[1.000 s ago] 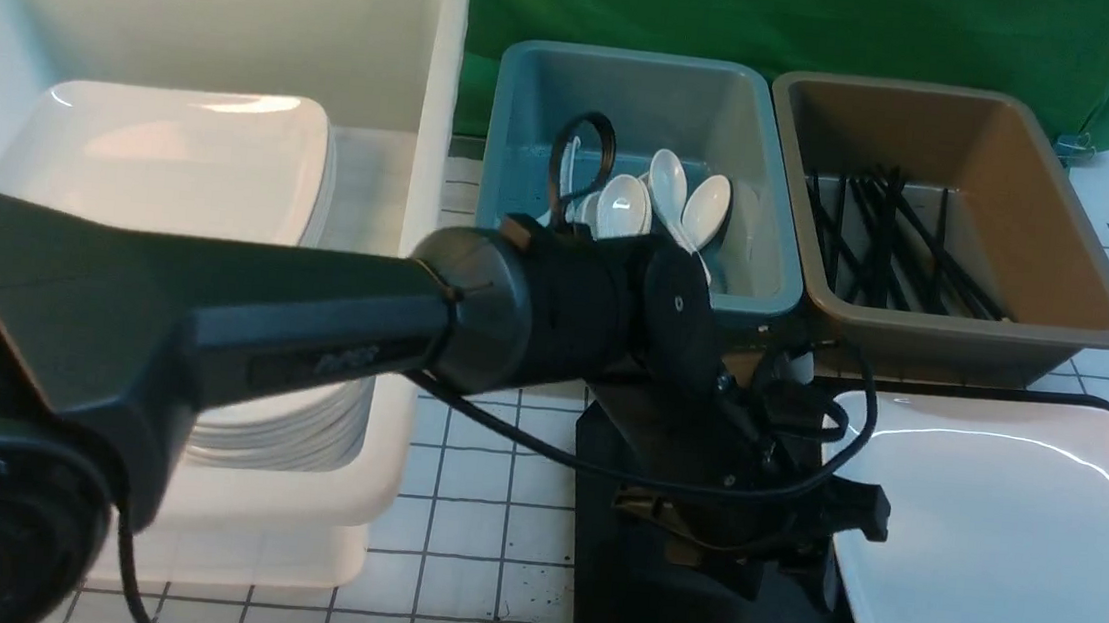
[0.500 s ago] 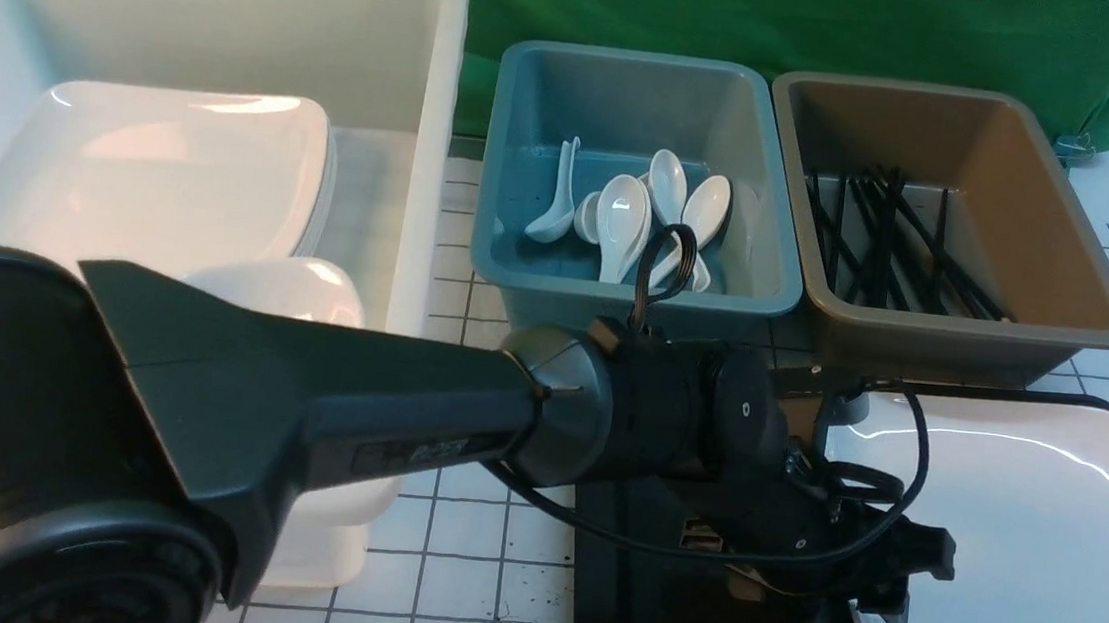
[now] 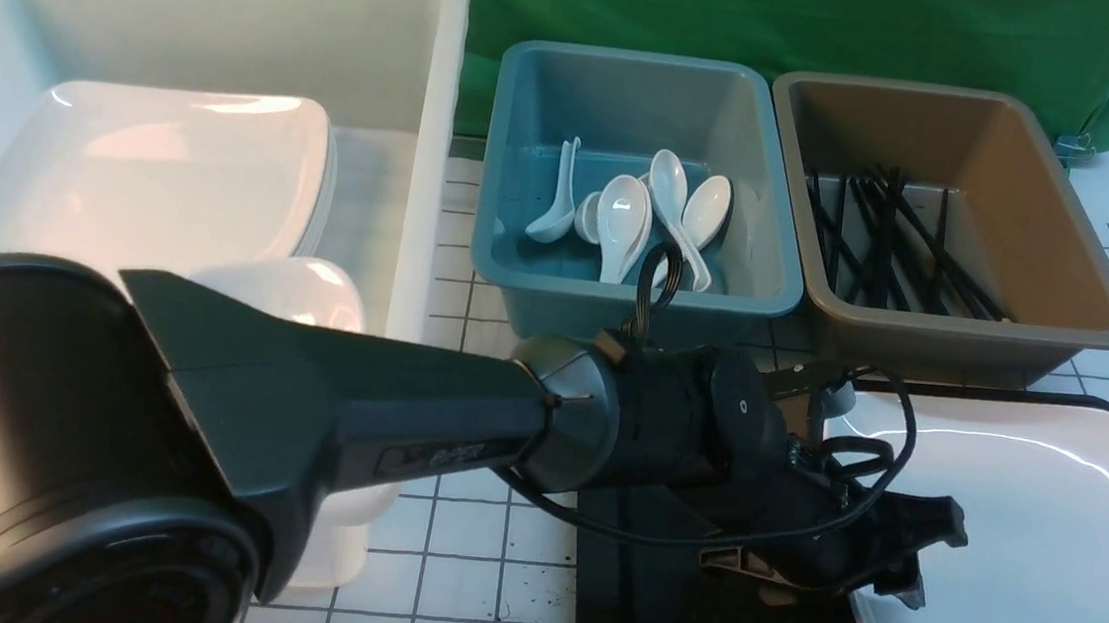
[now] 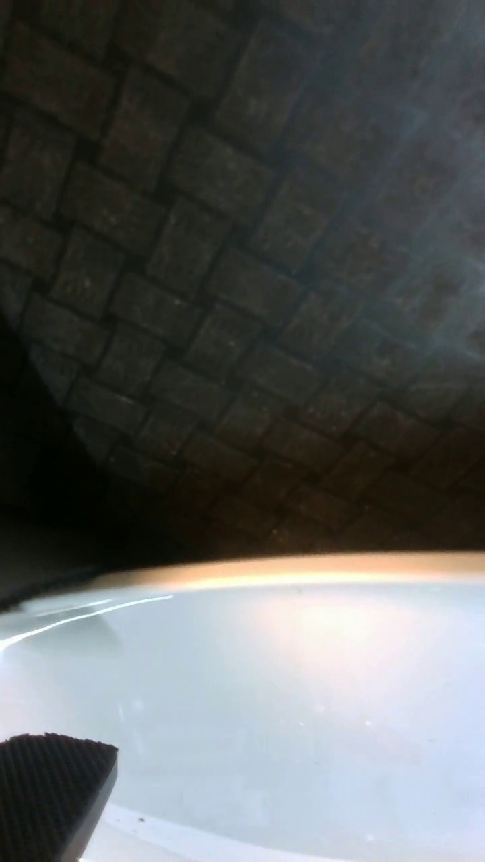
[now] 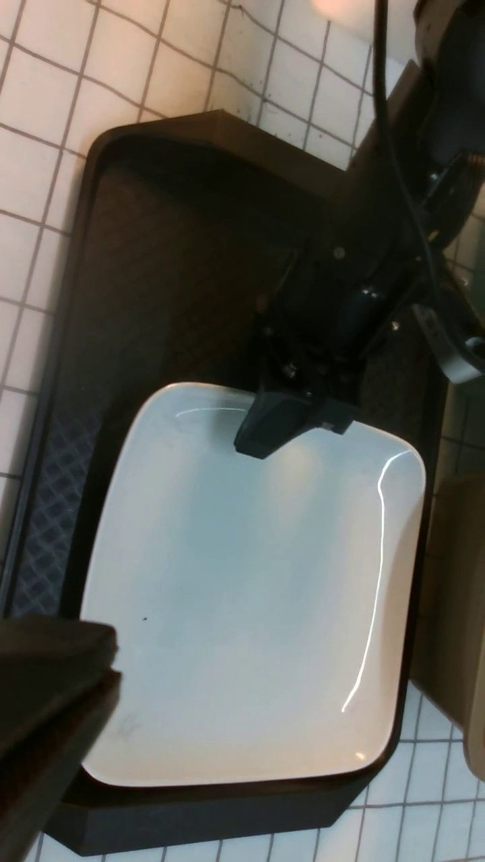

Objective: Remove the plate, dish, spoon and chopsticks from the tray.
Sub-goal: Use the left arm to grab a plate from the dinner plate

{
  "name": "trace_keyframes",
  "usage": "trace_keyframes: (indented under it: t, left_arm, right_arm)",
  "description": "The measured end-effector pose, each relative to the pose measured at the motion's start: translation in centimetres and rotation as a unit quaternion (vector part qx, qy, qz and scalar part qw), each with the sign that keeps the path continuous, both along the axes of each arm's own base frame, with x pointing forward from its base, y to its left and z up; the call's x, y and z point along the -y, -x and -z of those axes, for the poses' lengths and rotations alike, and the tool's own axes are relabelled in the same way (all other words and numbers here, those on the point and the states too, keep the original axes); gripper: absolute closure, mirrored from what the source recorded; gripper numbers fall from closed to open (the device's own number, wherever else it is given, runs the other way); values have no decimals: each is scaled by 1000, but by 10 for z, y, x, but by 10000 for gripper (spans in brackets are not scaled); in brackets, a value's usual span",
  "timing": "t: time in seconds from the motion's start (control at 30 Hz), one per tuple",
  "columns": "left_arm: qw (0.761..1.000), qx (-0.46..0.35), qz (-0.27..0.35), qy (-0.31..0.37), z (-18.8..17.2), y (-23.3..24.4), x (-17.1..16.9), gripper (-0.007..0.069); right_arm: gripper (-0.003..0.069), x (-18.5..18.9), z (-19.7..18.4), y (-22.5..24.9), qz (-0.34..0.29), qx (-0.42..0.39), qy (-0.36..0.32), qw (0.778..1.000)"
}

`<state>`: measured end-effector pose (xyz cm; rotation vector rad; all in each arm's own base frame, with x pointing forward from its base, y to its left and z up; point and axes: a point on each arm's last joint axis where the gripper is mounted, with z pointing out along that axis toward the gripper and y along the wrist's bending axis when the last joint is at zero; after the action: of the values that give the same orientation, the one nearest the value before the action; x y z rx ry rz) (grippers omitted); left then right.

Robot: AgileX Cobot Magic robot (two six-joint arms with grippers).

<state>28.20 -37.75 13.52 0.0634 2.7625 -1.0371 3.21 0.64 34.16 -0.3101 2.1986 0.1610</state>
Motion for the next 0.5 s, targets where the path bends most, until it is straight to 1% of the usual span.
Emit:
trace_keyframes:
  t: [0.5]
  left_arm:
    - [1000,16,1,25,1,-3,4,262]
  right_arm:
    - [608,0,0,0,7,-2,-8,1000]
